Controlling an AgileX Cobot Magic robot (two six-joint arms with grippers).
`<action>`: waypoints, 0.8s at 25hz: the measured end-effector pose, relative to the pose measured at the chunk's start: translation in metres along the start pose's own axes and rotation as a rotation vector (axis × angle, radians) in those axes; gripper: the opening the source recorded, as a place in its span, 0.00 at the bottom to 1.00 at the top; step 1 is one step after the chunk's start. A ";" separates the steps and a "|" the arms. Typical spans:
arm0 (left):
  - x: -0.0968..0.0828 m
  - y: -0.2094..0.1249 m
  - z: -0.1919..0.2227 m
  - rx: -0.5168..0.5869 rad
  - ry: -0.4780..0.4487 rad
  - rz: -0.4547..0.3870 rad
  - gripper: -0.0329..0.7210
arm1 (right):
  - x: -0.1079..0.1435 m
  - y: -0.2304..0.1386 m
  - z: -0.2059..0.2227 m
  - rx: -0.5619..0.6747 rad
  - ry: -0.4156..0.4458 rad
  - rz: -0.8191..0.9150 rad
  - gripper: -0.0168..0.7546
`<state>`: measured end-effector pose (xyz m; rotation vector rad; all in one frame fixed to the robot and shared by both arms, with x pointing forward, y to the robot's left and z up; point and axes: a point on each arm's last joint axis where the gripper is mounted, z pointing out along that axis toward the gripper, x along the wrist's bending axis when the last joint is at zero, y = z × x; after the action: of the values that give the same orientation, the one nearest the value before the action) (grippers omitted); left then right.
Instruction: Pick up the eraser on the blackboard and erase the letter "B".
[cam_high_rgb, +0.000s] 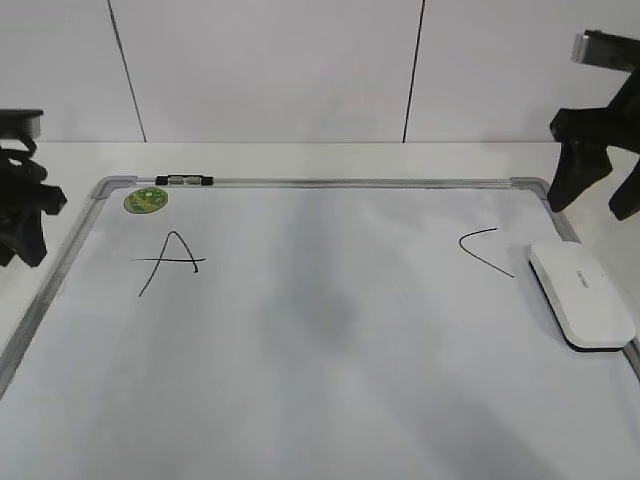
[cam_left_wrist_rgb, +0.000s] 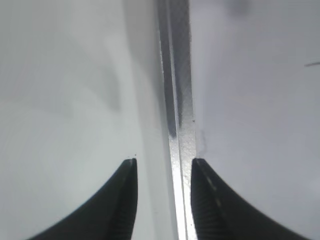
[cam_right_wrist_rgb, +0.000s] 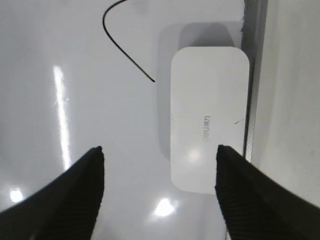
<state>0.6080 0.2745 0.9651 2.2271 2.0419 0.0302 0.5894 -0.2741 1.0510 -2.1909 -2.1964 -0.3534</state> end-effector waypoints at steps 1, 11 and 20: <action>-0.001 0.000 -0.010 -0.012 -0.001 0.002 0.41 | 0.001 -0.002 -0.007 -0.016 0.005 -0.002 0.71; -0.006 -0.032 -0.093 -0.047 0.015 0.031 0.39 | 0.012 -0.054 -0.073 -0.177 0.028 -0.026 0.71; -0.011 -0.086 -0.149 -0.197 0.023 0.042 0.36 | 0.019 -0.141 -0.130 -0.374 0.030 -0.066 0.71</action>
<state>0.5078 0.2814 1.1050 2.1574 1.9111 0.2499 0.4304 -0.2768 1.1606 -2.2592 -2.3494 -0.8567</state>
